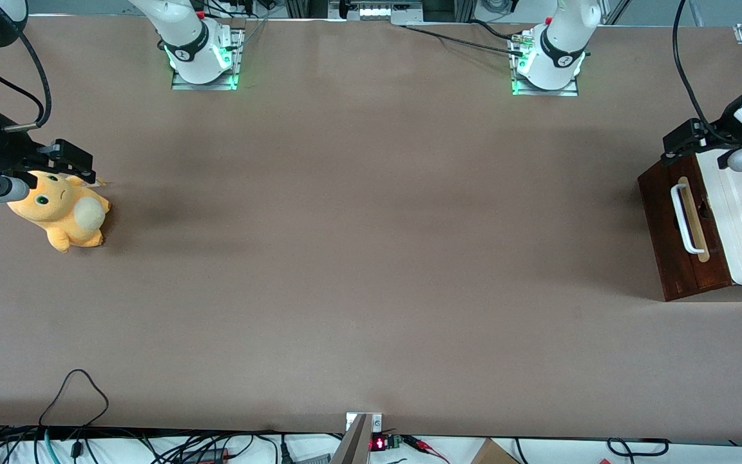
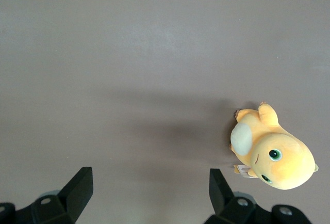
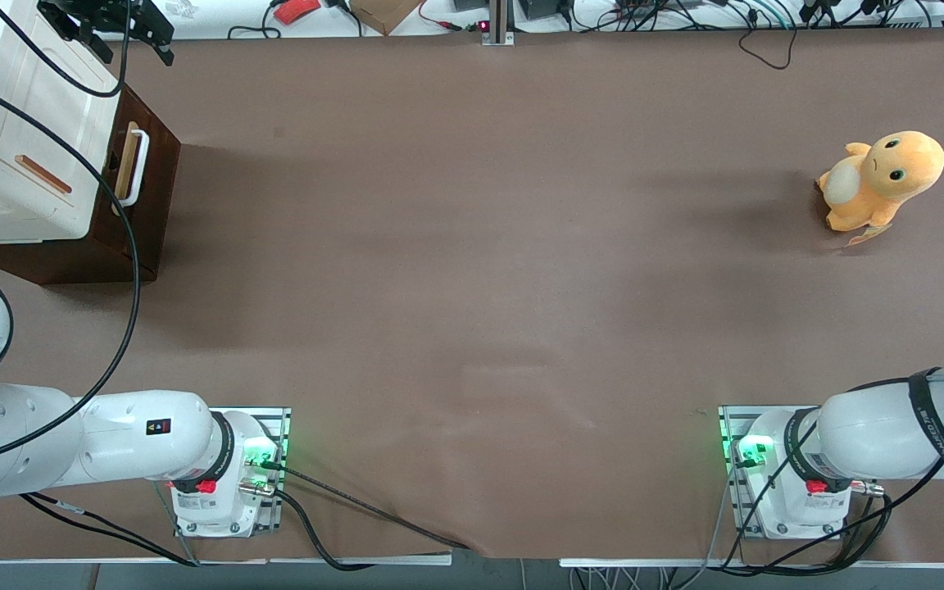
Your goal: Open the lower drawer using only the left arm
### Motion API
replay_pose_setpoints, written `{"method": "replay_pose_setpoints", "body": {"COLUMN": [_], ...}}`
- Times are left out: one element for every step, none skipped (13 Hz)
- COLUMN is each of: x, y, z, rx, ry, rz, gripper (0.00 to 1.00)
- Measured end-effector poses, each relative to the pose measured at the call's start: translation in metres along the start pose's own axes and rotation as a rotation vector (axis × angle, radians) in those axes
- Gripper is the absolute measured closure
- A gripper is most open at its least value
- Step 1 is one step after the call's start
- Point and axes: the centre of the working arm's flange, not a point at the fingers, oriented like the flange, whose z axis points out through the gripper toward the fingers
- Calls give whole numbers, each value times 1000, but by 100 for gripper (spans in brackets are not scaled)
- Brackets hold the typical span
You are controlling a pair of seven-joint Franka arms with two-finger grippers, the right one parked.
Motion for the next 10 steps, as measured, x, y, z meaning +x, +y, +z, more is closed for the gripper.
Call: {"method": "replay_pose_setpoints", "body": {"x": [-1,-2,-3,-3,-2,-2,-2,-1,-1,-1], "y": [0,2,5,6,8,11,14,15,15,15], "z": [0,0,-3,-5,-6,-6,-5,-2,1,4], "rx": [-1,-1,-1,8,27,41,44,45,44,46], "ry": [-7,-20,-23,-23,-22,-25,-33,-40,-50,-67], "rz": [3,7,12,18,28,38,44,47,47,49], "gripper": [0,0,0,0,0,0,0,0,0,0]}}
